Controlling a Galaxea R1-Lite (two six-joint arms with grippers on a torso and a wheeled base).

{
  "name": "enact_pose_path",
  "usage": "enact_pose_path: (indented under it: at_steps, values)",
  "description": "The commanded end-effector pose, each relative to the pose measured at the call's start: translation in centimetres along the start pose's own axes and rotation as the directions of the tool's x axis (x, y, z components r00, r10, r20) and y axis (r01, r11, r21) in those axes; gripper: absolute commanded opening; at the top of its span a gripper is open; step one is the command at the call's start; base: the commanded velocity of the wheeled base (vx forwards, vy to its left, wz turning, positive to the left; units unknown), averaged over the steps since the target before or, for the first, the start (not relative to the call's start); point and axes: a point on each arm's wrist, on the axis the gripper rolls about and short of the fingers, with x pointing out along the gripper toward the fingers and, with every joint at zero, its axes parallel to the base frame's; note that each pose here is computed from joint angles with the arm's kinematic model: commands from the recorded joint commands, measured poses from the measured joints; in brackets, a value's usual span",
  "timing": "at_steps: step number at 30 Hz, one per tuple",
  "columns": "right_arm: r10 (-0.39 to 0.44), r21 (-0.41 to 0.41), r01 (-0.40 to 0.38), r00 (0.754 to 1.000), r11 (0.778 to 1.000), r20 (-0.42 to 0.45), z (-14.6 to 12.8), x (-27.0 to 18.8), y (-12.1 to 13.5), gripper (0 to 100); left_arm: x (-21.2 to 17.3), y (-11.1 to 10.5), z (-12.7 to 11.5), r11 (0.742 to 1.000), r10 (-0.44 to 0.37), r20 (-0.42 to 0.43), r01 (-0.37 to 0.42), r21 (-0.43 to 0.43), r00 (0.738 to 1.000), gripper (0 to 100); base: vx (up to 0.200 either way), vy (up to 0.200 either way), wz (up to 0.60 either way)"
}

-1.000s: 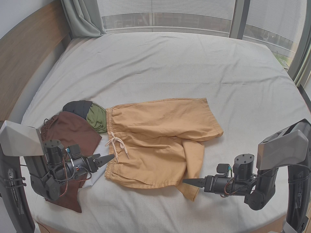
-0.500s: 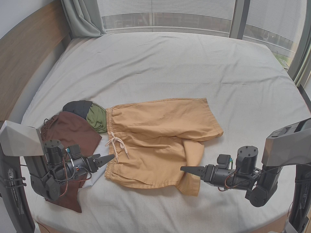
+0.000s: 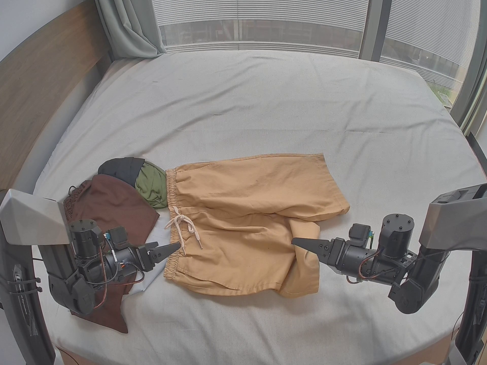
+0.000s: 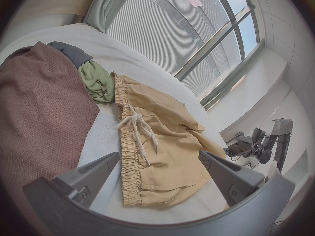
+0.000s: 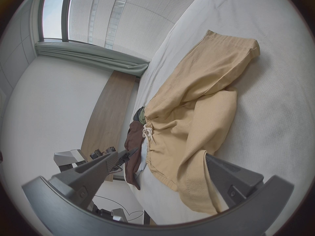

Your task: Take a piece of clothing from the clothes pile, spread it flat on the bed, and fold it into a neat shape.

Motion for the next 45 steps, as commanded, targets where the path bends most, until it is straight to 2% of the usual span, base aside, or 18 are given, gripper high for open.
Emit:
enact_pose_path:
  at_steps: [1,4,5,16,28,34,43,44,45]
  values:
    - [-0.002,-0.002,0.002,1.000,1.000,0.002,0.0,-0.1,0.0,100,0.0,0.1,-0.1,1.000,0.001,-0.003,-0.001,-0.003,1.000,100,0.000,0.000,0.00]
    - [-0.005,-0.004,0.005,1.000,1.000,-0.003,-0.1,-0.3,0.1,100,0.0,0.0,0.0,1.000,0.000,-0.001,0.000,-0.001,1.000,100,0.000,0.000,0.00]
    - [-0.007,-0.004,0.007,1.000,1.000,-0.007,-0.3,-0.4,0.1,0,0.0,0.0,0.0,1.000,0.000,-0.001,0.000,-0.001,1.000,100,0.000,0.000,0.00]
    - [-0.011,-0.052,0.010,1.000,0.999,-0.018,-0.6,-0.7,0.3,0,0.1,0.0,-0.1,1.000,-0.001,-0.002,0.001,-0.001,1.000,100,0.000,0.000,0.00]
    - [0.055,-0.069,-0.059,0.997,0.996,-0.053,-1.3,1.4,1.3,0,0.0,0.0,0.0,1.000,-0.002,0.000,0.002,0.000,1.000,100,0.000,0.000,0.00]
    - [0.057,-0.065,-0.062,0.995,0.996,-0.077,-2.1,2.8,0.7,0,0.0,0.1,0.0,1.000,0.001,0.000,-0.001,-0.001,1.000,100,0.000,0.000,0.00]
    - [0.018,-0.047,-0.023,0.994,0.999,-0.105,-3.1,3.3,-0.8,0,0.1,0.0,0.0,1.000,-0.001,0.001,0.001,0.000,1.000,100,0.000,0.000,0.00]
    - [0.017,-0.046,-0.022,0.994,0.999,-0.106,-3.1,3.2,-0.9,100,0.1,0.0,0.0,1.000,-0.001,0.001,0.001,0.000,1.000,100,0.000,0.000,0.00]
    - [0.016,-0.046,-0.021,0.994,0.999,-0.104,-3.1,3.2,-0.9,100,0.1,0.0,0.0,1.000,-0.001,0.001,0.001,0.000,1.000,100,0.000,0.000,0.00]
